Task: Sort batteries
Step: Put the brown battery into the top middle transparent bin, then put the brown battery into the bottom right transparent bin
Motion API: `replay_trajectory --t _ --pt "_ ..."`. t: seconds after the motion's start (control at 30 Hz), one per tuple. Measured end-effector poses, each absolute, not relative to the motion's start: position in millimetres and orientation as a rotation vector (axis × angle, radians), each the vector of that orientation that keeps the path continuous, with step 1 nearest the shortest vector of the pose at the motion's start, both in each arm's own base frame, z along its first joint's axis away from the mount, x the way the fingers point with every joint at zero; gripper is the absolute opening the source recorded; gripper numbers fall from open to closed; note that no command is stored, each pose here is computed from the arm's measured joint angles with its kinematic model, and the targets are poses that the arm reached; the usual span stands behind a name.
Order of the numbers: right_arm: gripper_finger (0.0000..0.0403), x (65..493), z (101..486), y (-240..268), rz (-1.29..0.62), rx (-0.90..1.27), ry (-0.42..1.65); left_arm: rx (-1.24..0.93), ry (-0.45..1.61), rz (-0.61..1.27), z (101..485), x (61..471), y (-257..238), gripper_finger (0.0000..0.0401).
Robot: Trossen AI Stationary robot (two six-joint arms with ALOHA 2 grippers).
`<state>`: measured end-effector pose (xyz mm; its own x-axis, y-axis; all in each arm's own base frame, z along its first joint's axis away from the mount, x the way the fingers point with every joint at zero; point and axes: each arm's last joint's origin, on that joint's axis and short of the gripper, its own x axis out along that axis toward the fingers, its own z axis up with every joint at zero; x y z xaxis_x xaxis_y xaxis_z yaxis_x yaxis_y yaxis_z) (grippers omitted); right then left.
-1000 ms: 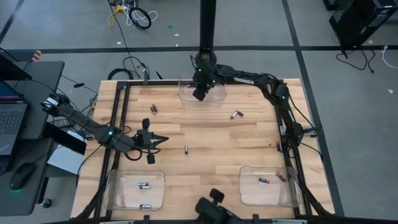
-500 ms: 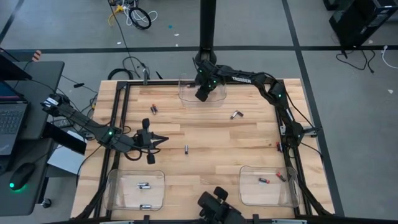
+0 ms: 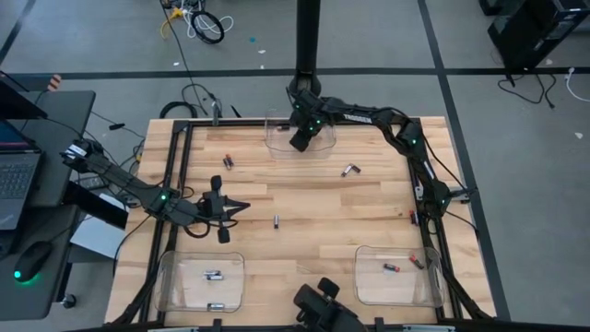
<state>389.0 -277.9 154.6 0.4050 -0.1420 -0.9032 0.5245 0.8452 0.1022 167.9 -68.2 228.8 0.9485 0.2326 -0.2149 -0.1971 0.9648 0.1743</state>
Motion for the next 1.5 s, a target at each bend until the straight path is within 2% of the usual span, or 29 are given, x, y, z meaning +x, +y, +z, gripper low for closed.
replay_trajectory --t 0.13,0.27,0.53,0.7,0.83,1.0,1.2,1.3,1.5 --pt "0.0134 386.0 166.1 -277.3 -0.474 0.377 1.073 0.152 0.236 0.220 228.8 167.9 -68.2 0.0011" --pt "0.0155 376.9 196.9 -272.0 -0.500 0.362 1.061 0.153 0.237 0.220 228.8 167.9 -68.2 0.0011" --pt "0.0130 341.4 288.3 -215.6 -0.537 0.285 1.118 0.154 0.239 0.220 228.6 167.8 -68.2 0.0011" --pt "0.0124 314.9 309.9 -171.0 -0.499 0.243 1.168 0.156 0.241 0.220 228.3 167.7 -68.1 0.0011" --pt "0.0131 289.8 299.1 -140.1 -0.494 0.281 1.204 0.155 0.241 0.220 228.3 167.7 -68.1 0.0011" --pt "0.0153 265.3 257.0 -113.3 -0.553 0.397 1.220 0.157 0.237 0.219 228.8 167.9 -68.2 0.0011" --pt "0.0193 244.5 209.3 -92.3 -0.532 0.397 1.334 0.157 0.237 0.219 228.8 167.9 -68.2 0.0011" --pt "0.0209 233.0 201.6 -81.4 -0.555 0.430 1.437 0.158 0.237 0.219 228.8 167.9 -68.2 0.0011" --pt "0.0220 214.8 211.5 -50.3 -0.525 0.425 1.618 0.146 0.237 0.221 228.7 167.8 -68.2 0.0011"
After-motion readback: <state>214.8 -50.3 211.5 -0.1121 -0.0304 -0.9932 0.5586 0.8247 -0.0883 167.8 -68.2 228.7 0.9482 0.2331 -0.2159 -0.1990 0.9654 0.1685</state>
